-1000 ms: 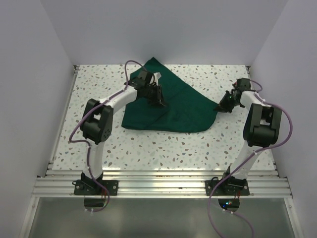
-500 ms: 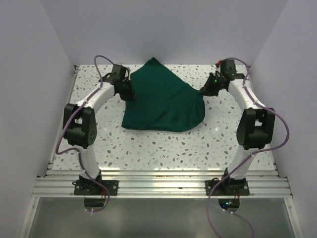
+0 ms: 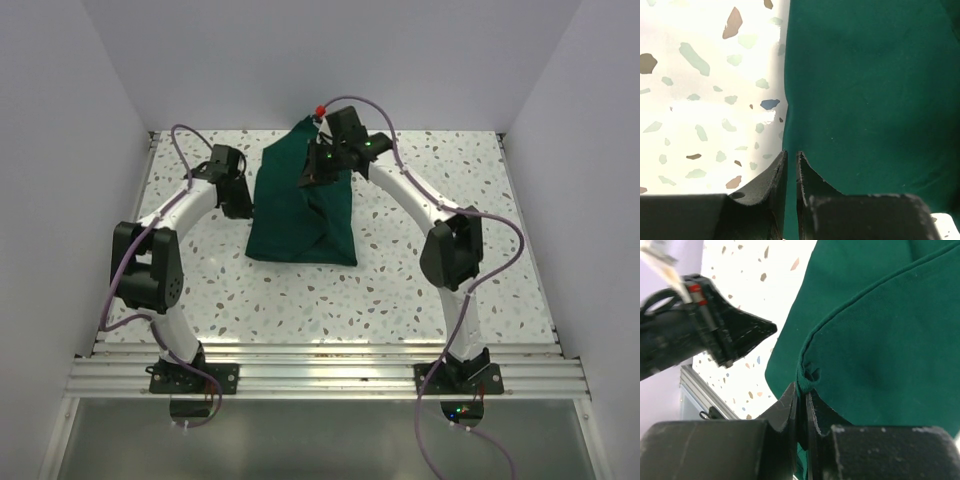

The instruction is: Prepare the surgical pack

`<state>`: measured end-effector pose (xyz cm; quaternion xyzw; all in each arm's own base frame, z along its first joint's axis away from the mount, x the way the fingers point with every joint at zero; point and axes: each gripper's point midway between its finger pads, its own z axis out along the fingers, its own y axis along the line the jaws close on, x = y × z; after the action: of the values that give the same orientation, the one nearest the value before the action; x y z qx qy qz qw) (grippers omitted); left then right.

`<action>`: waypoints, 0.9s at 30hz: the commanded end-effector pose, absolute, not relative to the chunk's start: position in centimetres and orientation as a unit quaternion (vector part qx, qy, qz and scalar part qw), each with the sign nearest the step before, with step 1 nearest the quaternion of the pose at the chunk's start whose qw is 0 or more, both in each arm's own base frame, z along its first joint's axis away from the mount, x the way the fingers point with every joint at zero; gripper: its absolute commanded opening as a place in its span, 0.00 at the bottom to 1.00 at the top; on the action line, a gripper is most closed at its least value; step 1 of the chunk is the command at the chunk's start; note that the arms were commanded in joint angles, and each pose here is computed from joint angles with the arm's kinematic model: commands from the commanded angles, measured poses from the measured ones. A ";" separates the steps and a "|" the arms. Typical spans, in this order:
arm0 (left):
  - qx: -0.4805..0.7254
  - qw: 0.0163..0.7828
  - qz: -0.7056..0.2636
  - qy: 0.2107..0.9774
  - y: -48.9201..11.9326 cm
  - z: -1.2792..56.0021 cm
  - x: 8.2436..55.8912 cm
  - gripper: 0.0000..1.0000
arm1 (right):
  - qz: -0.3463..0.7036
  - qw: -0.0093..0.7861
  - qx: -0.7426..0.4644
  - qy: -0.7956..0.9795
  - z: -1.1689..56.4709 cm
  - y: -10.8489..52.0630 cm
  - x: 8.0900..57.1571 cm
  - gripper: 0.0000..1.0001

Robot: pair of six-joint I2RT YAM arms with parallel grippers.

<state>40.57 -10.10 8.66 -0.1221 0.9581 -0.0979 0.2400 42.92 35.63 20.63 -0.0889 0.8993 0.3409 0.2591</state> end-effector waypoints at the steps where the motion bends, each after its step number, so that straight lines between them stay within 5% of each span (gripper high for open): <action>1: -0.124 0.263 -0.089 0.953 -9.2 9.7 41.0 0.15 | 0.362 0.251 -0.084 0.894 21.2 37.4 43.4 0.00; 27: -0.159 0.218 -0.122 0.955 -9.2 5.5 39.3 0.15 | 0.410 0.195 -0.116 0.883 16.2 45.3 41.3 0.00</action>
<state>38.50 -8.71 5.12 -0.1513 0.9626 -0.1015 0.2003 41.42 43.11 13.63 -0.1010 0.9071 0.3662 0.1813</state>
